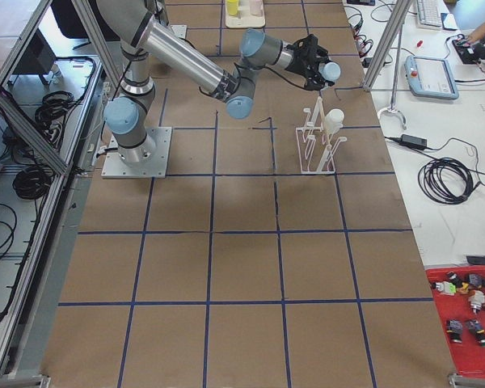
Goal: Transfer IKEA cup to right arm and place on rack
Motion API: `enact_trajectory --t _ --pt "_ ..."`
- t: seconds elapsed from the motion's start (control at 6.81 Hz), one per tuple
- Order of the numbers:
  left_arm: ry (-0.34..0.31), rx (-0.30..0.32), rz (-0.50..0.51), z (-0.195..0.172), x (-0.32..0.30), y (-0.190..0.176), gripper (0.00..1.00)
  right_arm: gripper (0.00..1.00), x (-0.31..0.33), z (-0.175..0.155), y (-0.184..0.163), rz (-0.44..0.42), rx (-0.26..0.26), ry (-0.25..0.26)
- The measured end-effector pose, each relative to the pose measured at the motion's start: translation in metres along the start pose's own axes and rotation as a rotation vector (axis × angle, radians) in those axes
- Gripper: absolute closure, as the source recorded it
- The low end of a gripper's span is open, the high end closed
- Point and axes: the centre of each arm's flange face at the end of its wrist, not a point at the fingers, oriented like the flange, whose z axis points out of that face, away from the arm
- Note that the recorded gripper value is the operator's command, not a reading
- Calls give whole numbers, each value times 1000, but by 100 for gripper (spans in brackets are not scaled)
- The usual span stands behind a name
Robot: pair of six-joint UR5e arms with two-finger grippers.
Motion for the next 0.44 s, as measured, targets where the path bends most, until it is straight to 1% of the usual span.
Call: enact_trajectory --t 0.15,0.29,0.44 --pt "-58 -90 -10 -10 8 8 1 92 19 7 -11 -104 25 25" --pt "-89 -137 -13 -13 12 13 1 92 34 21 -17 -188 49 42" --pt "-101 -153 -11 -15 14 16 1 92 47 36 -18 -245 80 48"
